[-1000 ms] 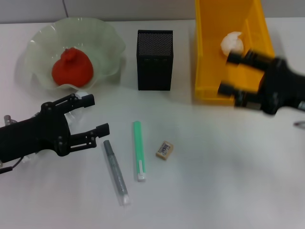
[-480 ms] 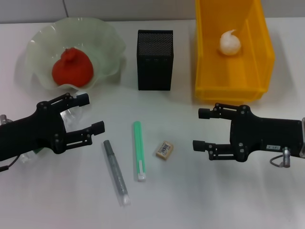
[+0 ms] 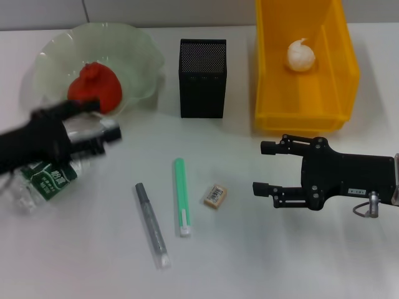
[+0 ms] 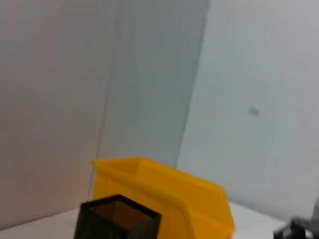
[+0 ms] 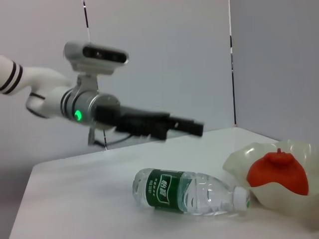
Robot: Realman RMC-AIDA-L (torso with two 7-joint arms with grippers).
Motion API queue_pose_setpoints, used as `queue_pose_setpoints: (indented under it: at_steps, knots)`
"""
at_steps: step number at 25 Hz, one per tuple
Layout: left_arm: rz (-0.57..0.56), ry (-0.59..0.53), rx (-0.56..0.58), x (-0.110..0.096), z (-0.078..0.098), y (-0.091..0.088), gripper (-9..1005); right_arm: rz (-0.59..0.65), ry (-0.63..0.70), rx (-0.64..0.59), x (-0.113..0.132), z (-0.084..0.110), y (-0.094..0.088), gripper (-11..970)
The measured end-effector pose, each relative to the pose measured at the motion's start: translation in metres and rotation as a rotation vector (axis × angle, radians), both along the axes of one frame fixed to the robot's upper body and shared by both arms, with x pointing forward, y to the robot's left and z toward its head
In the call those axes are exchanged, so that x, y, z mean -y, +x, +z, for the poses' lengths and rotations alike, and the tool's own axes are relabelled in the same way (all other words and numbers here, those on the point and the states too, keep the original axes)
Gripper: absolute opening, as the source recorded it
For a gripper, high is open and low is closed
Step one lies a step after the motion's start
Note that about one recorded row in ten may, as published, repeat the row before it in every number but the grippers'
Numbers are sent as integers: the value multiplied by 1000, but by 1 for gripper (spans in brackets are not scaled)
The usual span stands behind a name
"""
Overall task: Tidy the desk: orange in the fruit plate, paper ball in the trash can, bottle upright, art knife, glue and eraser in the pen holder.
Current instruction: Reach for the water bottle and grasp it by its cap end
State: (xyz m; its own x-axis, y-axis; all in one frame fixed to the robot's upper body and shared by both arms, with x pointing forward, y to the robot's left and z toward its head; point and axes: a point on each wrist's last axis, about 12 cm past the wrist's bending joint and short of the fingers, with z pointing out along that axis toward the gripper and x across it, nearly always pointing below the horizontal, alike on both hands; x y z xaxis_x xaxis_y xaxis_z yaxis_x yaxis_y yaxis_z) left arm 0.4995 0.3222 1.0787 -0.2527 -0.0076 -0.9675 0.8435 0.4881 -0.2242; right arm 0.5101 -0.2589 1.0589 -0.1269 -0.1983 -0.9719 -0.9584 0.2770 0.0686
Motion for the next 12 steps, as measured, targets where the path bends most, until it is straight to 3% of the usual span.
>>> queue_pose_setpoints:
  at_steps: [1,2,6,9,12]
  knots:
    - [0,-8,-45,-7,15,11,854,0,-1,0,0,0,0,784]
    - [0,-8,-45,-7,15,11,854,1,-1,0,0,0,0,784]
    - [-14,89,-185,-19,45,31,854,3,-4,4,0,1,1,784]
    - [-5,118,-221,-22,51,36,855,3,-4,5,0,1,1,785]
    - [50,225,-339,-29,70,50,855,3,-5,6,0,1,1,785]
